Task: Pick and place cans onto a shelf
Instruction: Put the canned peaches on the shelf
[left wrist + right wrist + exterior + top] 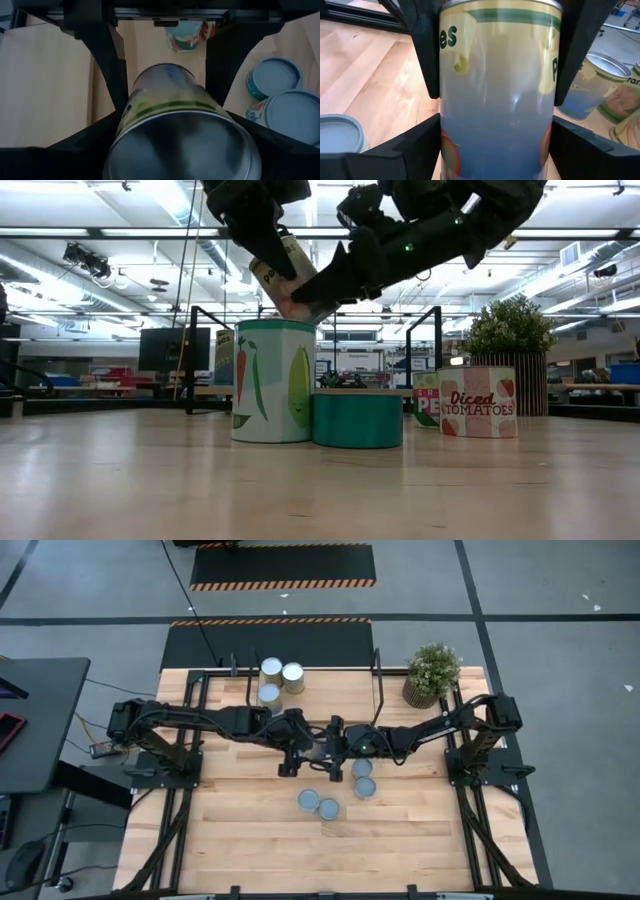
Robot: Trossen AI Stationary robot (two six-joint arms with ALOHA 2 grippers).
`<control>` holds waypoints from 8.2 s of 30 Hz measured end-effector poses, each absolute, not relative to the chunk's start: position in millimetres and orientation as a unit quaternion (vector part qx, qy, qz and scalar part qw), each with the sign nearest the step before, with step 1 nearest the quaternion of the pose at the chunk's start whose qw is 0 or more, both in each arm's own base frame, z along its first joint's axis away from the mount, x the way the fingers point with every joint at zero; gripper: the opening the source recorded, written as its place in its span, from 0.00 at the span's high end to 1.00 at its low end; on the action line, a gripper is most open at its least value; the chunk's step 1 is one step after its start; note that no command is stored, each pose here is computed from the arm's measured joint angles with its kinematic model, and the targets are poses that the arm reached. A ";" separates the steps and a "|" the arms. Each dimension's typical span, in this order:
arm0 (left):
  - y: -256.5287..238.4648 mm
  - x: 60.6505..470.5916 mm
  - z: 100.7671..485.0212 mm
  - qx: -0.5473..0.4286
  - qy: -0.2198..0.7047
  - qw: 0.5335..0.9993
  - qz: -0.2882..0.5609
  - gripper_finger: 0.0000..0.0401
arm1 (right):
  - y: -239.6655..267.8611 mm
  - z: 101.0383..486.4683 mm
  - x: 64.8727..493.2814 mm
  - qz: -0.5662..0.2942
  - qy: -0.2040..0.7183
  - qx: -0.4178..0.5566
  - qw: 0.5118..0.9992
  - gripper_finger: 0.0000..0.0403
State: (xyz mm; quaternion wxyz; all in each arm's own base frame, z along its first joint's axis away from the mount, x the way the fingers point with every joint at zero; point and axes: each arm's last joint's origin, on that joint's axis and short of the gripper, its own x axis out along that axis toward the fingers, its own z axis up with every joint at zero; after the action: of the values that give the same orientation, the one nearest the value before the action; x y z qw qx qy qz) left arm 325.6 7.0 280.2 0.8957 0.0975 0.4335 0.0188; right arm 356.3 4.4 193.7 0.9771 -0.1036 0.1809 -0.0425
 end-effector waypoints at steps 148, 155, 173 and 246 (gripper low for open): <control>-15.5 122.8 203.5 -0.044 0.094 0.991 0.079 0.01 | -125.1 185.3 427.6 -0.137 0.230 -0.037 0.963 0.19; -15.3 122.3 202.7 -0.047 0.091 0.992 0.080 0.01 | -125.9 185.1 428.9 -0.136 0.220 -0.037 0.965 0.19; -16.1 122.3 202.7 -0.039 0.092 0.993 0.067 0.04 | -142.9 160.2 428.8 -0.132 0.240 -0.031 0.961 0.19; -16.3 121.9 199.8 -0.055 0.106 0.991 0.065 0.06 | -141.8 172.7 429.4 -0.204 0.328 0.017 0.922 0.07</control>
State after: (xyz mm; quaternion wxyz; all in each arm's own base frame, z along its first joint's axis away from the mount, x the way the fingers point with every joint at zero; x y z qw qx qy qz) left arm 121.9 -16.3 199.8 0.9906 -0.0555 0.1064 0.0655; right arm 429.4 -141.8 172.7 0.9220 0.0171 0.3284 -0.2045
